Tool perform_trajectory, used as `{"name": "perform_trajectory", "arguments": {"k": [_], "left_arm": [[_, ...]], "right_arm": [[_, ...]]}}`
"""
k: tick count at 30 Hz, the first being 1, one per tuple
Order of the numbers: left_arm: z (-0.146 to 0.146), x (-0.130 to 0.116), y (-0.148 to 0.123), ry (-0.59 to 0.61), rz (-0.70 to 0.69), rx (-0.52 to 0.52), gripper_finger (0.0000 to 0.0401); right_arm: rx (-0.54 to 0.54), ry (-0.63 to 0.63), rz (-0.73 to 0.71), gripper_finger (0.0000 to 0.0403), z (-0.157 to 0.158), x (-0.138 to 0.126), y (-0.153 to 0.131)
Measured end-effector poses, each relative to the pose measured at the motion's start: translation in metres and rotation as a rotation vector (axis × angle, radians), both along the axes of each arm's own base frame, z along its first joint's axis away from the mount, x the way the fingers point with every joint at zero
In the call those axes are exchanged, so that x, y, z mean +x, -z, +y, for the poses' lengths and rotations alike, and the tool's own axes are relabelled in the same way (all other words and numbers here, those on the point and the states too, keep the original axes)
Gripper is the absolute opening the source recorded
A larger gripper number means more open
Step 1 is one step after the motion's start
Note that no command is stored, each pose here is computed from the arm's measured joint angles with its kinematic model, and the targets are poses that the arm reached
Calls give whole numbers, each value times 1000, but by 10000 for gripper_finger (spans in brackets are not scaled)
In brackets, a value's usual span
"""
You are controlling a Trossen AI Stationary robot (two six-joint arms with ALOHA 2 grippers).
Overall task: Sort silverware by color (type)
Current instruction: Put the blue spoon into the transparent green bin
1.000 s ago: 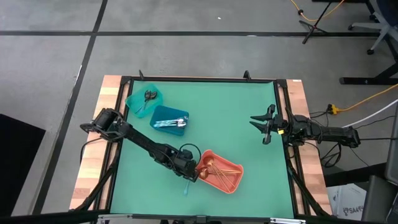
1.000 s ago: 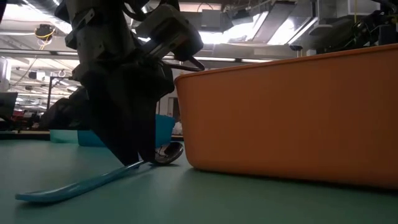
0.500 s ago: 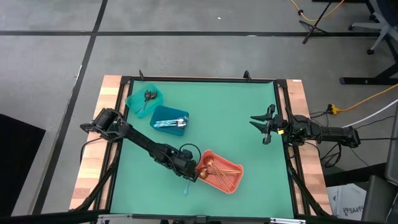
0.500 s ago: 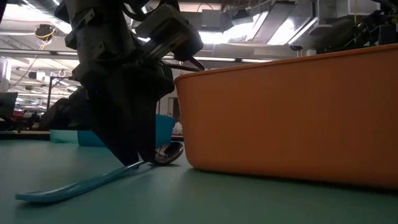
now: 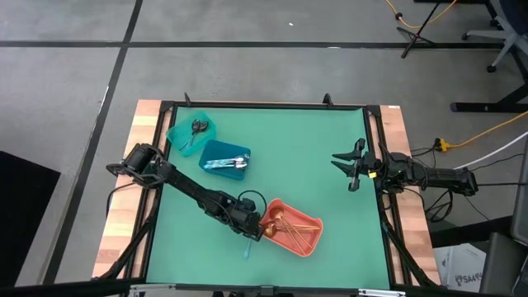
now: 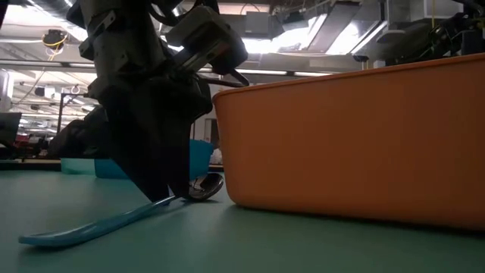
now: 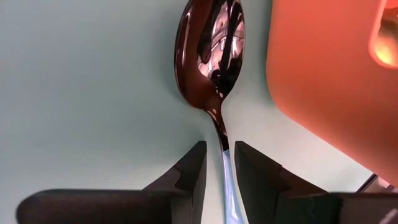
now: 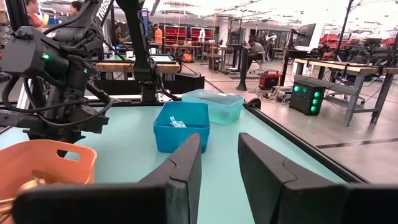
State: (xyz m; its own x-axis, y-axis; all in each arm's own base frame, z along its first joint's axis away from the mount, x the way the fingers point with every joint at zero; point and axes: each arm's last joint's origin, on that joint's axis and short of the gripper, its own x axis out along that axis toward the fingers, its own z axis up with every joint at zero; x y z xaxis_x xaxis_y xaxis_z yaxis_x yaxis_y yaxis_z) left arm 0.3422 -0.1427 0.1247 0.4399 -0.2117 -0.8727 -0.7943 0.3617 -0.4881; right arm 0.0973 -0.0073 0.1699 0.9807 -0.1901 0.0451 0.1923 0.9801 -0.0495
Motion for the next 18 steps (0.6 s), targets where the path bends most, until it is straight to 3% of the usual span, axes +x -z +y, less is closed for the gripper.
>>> {"name": "perform_trajectory", "arguments": {"k": [18], "left_arm": [[4, 2, 0, 2, 4, -17, 76]], "right_arm": [[0, 0, 0, 97, 0, 0, 0]]}}
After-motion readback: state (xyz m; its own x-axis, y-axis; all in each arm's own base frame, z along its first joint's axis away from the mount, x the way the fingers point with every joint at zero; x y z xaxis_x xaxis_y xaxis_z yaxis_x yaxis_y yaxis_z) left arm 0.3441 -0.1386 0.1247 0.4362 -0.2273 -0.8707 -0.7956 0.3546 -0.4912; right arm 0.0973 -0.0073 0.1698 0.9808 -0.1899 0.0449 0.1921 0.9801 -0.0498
